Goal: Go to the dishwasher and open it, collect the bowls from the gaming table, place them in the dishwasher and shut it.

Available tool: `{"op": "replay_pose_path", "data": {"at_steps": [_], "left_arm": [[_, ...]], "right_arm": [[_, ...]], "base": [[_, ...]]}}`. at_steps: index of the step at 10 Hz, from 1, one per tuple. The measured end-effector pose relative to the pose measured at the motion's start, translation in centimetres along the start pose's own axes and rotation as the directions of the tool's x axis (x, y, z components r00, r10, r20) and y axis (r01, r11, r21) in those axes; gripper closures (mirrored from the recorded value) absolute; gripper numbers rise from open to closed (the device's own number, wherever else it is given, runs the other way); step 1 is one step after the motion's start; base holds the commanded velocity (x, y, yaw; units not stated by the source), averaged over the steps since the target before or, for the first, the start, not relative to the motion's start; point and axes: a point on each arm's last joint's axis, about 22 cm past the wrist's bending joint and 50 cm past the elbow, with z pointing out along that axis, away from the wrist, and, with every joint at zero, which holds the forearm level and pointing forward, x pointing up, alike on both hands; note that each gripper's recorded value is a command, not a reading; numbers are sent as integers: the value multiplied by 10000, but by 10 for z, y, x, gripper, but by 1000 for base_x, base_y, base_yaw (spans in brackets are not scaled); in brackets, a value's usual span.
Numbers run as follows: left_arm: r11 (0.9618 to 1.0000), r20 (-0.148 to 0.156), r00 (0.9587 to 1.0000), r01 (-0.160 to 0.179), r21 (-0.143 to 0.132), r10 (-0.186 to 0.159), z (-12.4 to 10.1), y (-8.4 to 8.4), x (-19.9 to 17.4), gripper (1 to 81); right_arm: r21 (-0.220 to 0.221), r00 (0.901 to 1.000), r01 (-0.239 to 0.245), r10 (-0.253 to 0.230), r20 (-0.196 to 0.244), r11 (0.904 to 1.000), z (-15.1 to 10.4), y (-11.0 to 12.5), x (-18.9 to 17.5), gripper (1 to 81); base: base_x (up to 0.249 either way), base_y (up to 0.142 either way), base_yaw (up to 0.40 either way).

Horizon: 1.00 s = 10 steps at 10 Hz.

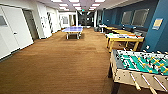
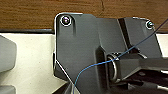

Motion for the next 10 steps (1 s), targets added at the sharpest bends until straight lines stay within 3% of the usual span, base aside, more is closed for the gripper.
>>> {"op": "replay_pose_path", "data": {"at_steps": [2,4,6,7,10], "left_arm": [[9999,35,10000,52,-147,-52,1,11,-9,10],[10000,246,9997,78,-57,-77,-2,6,-23,10],[10000,-129,9999,-20,-59,19,2,4,5,10],[10000,-146,9999,-20,-59,19,2,4,6,10],[10000,109,9999,44,-69,-43,0,6,-12,10]], "right_arm": [[-195,10000,-37,38,20,9998,-2,11,-10,10],[-94,9996,-67,70,262,9999,0,5,-25,10],[-167,9998,34,-37,-174,9999,-2,9,5,10],[-157,9999,23,-26,-159,9999,-2,8,3,10],[-147,10000,-36,37,13,9999,-1,7,-12,10]], "base": [[150,0,0],[166,0,0],[192,0,0],[210,0,0],[226,0,0]]}}
